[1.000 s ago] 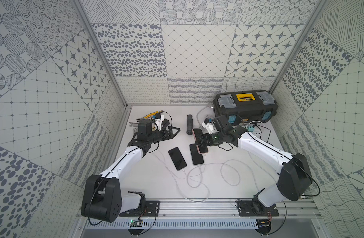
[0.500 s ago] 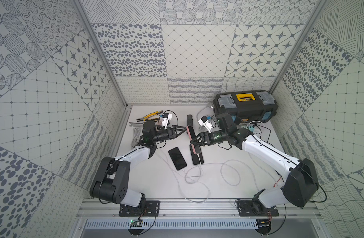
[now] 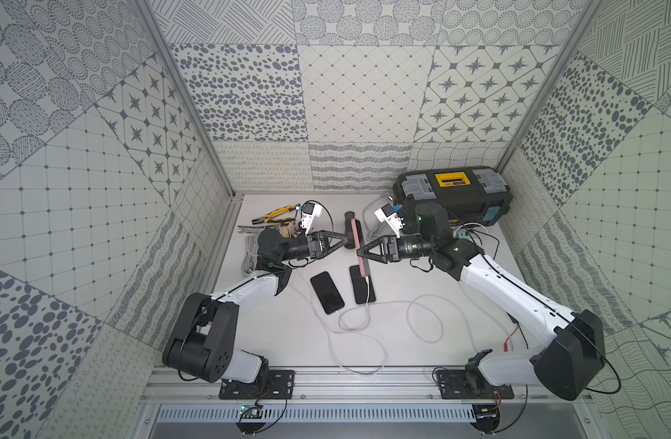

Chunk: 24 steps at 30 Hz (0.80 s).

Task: Unplug the charging cable from the phone
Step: Pick up the phone at the center of the board.

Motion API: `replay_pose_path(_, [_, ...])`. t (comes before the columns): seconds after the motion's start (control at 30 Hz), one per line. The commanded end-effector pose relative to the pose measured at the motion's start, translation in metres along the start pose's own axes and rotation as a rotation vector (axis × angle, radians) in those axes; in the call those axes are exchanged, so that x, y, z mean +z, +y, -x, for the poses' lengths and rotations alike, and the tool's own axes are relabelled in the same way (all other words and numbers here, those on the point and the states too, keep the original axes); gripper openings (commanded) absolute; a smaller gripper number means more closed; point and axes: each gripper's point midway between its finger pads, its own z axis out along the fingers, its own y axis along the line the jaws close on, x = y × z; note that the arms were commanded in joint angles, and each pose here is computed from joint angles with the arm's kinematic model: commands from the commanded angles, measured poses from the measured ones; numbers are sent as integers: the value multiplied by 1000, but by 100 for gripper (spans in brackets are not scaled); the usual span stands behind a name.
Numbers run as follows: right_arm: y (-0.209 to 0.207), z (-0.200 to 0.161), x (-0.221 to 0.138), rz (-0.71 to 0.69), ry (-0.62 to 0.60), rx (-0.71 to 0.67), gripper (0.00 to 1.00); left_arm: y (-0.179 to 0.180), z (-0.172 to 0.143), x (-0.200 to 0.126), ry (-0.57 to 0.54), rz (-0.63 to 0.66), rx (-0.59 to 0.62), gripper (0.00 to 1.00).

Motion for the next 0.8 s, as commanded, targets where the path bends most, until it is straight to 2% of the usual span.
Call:
replay_pose_path(0.0, [28, 11, -7, 110, -35, -85, 63, -35, -4, 0, 33, -86, 108, 98])
replay_pose_path(0.3, [38, 2, -3, 208, -1, -86, 63, -38, -6, 6, 46, -101, 102, 98])
replay_pose_path(0.77, [37, -10, 11, 216, 39, -88, 63, -27, -8, 9, 53, -90, 71, 98])
